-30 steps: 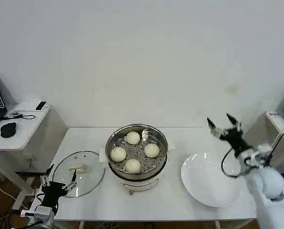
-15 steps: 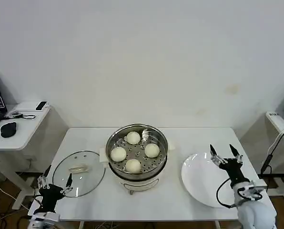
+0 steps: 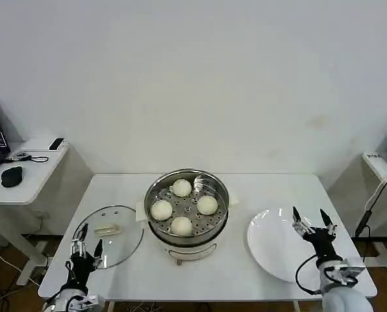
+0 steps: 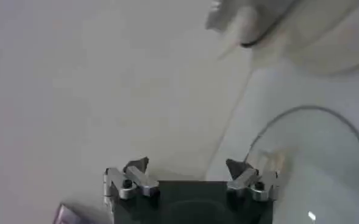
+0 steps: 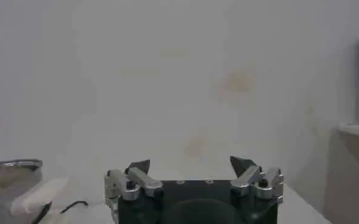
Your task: Take steamed baozi put them in steamer then cover it.
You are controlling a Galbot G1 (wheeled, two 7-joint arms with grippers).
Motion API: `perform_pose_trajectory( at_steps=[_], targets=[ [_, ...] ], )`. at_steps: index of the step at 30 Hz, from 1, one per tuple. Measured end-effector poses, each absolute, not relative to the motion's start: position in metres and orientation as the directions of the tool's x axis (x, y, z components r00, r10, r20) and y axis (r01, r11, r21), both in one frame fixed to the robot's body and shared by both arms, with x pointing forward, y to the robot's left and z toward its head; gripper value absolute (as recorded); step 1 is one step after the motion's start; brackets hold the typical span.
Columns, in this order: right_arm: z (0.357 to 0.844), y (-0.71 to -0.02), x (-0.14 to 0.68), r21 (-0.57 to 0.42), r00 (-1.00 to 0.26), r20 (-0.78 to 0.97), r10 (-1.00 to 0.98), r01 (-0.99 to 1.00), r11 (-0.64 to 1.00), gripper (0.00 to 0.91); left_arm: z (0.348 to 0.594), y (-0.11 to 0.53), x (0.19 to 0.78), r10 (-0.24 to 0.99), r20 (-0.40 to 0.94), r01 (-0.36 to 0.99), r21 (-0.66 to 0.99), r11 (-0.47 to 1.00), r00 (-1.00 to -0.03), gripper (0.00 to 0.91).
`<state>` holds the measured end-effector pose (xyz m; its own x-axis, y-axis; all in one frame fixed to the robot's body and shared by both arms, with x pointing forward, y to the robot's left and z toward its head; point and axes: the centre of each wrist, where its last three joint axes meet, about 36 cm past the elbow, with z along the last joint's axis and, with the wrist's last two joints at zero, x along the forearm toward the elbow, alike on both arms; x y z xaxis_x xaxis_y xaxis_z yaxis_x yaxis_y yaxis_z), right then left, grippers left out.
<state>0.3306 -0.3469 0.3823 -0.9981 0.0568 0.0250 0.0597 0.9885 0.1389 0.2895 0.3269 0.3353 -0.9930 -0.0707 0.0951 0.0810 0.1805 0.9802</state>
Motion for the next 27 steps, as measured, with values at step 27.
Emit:
perform_pose_trajectory(
  at_steps=[27],
  targets=[
    [0.363,-0.359,0.325,0.145,-0.988,0.052,0.143,0.149,0.978,0.907,0.295,0.356,0.35,-0.071,0.167,0.168,0.986,-0.011,-0.983,0.907]
  ],
)
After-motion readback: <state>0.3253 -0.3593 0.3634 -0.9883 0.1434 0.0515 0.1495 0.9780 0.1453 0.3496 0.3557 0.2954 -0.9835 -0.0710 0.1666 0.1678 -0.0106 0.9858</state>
